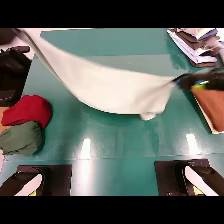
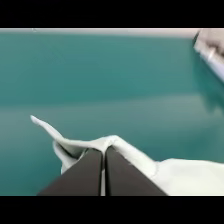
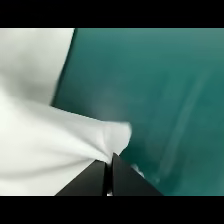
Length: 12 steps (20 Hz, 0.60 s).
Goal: Fold the shirts.
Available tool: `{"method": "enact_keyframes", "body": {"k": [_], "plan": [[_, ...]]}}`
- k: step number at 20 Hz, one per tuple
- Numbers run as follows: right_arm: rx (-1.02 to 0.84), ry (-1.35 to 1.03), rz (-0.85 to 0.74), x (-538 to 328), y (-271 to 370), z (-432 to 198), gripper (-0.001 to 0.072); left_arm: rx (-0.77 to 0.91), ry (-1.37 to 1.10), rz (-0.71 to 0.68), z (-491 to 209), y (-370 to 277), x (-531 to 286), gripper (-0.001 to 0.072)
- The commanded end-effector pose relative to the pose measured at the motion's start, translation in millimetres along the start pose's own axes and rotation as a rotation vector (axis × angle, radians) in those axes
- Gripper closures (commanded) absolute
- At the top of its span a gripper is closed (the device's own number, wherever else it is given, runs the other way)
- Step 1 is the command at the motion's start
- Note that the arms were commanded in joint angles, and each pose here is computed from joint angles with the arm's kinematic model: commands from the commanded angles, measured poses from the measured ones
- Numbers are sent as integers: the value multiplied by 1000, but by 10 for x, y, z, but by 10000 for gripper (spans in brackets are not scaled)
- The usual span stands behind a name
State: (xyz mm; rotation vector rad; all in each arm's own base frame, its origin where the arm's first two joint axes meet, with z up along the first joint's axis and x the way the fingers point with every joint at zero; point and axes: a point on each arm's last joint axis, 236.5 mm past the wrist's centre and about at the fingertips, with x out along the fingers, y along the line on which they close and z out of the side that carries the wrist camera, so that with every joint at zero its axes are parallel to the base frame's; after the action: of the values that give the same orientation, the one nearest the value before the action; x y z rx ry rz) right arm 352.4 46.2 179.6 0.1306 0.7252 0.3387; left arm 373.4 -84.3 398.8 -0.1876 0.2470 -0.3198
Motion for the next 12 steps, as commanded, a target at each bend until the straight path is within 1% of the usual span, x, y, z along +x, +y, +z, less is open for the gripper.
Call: {"method": "enact_keyframes", "body": {"k": [1,4,7,8,10,12], "plan": [[-86,-259,-187,-1293,29,623,693,142,-272,-42,978,-526,-1117,683],[-121,-394,-287,-1930,162,848,693,208,-404,-74,1287,-820,-1750,684],[-105,-398,-322,-2161,200,903,694,218,-434,-86,1329,-887,-1878,684],[-97,-377,-313,-2142,190,915,694,228,-410,-82,1288,-863,-1805,684],[-62,-314,-267,-1979,137,933,694,236,-325,-59,1130,-694,-1408,684],[-19,-225,-188,-1619,73,930,694,209,-161,3,762,-310,-713,684]]}}
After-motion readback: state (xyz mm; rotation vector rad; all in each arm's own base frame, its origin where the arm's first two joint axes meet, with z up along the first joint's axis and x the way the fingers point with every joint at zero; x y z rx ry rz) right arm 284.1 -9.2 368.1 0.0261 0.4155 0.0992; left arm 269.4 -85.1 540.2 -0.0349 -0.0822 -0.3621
